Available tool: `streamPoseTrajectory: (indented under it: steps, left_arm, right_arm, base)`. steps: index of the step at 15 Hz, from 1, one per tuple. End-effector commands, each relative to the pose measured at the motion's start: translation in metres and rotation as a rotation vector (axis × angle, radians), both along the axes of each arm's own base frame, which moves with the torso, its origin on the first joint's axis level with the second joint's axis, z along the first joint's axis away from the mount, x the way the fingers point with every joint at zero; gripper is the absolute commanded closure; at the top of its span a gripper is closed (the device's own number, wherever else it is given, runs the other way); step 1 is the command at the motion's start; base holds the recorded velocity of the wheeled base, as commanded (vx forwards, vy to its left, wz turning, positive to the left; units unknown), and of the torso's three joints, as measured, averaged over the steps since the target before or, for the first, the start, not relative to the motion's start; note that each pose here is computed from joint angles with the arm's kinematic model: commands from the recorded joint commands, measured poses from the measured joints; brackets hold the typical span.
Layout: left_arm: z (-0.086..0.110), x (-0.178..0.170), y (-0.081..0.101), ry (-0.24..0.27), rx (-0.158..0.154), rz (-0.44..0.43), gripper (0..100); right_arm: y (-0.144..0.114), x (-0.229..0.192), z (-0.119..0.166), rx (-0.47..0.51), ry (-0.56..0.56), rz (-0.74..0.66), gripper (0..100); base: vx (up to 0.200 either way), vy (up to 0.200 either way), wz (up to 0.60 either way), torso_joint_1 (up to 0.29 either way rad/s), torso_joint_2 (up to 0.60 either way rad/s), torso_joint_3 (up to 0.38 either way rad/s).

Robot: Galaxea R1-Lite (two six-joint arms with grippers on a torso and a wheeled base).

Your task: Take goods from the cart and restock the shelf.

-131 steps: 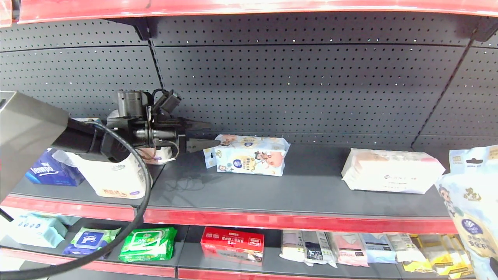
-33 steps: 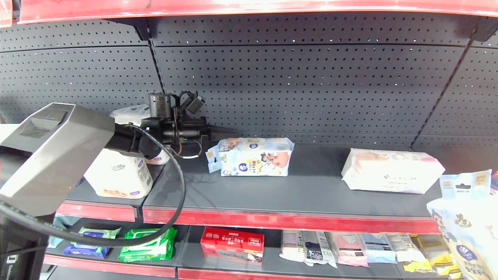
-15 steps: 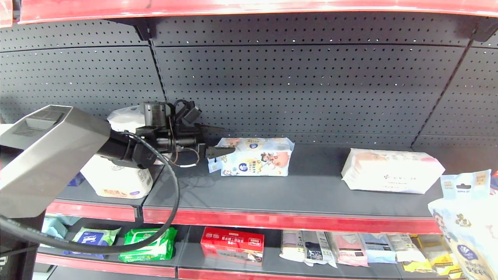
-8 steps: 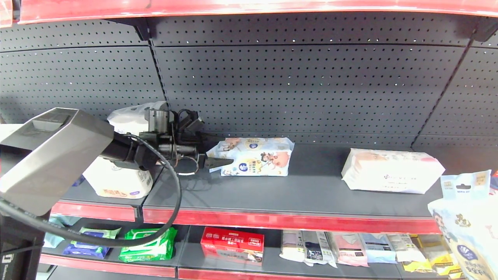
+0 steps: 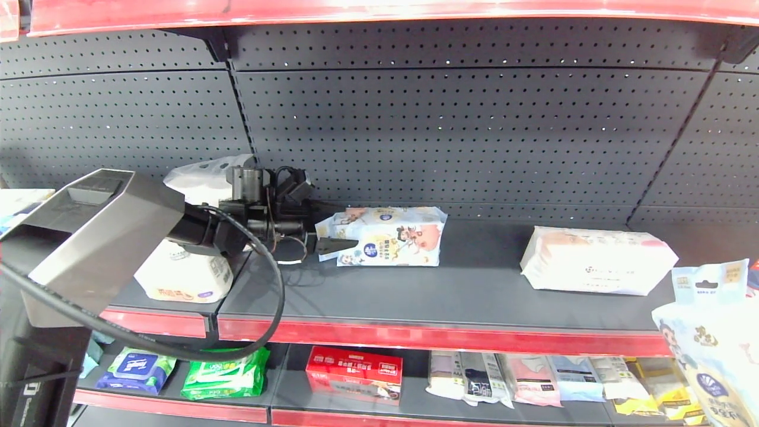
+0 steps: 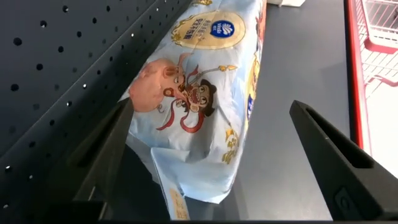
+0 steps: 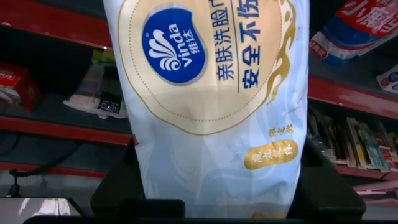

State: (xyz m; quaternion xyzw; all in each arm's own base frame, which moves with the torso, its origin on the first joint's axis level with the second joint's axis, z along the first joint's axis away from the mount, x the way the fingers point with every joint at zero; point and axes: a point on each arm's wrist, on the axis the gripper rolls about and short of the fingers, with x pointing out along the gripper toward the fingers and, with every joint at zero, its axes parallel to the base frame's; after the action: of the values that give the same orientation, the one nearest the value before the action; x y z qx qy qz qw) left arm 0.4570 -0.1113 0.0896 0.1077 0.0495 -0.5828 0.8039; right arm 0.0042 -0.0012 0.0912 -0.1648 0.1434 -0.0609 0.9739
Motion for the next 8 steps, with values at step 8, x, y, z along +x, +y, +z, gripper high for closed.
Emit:
streamPoseTrajectory:
  steps: [8]
  left_arm:
    - [0.009, 0.003, 0.0, -0.016, -0.006, 0.014, 0]
  right_arm:
    - [0.0, 0.001, 0.0, 0.001, 0.006, 0.0, 100]
  base:
    - [0.0, 0.0, 0.0, 0.0, 0.0, 0.0]
